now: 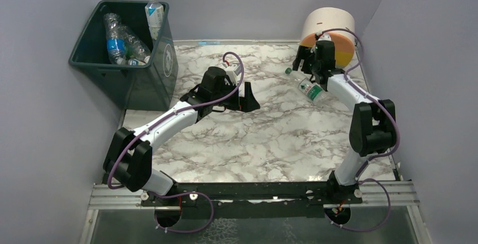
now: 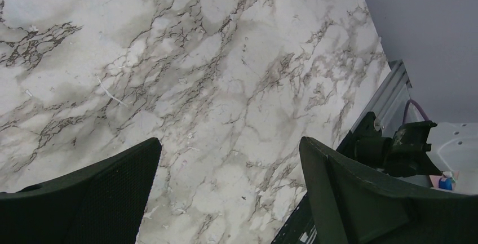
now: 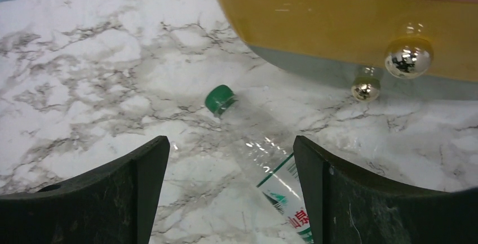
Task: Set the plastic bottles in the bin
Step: Pick up the plastic bottle at the center of the board.
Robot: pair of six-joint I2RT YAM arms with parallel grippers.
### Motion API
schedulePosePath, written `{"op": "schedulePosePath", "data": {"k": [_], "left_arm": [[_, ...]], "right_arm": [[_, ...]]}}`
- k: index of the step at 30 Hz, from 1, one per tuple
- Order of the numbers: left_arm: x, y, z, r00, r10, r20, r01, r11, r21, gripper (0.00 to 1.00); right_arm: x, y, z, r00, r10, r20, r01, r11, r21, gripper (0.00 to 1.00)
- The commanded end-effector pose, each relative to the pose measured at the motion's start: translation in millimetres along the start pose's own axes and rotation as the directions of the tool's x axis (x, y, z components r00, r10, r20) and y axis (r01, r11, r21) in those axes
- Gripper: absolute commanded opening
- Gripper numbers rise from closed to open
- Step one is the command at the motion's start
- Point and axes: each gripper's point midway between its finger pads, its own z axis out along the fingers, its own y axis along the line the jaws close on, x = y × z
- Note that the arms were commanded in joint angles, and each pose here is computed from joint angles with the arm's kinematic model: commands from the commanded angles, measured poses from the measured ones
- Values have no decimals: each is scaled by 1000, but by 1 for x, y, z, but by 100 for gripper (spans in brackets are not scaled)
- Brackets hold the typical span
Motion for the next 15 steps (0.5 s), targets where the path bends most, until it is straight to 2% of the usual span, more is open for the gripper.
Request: {"op": "schedulePosePath", "data": {"k": [1, 15], "left_arm": [[-14, -6, -4, 999, 35, 41, -35, 999, -3, 99], [-13, -7, -1, 999, 41, 27, -42, 999, 9, 99]], "right_arm": [[17, -29, 13, 999, 18, -41, -14, 996, 88, 85], [47, -54, 24, 995, 27, -95, -20, 997, 79, 84]]}}
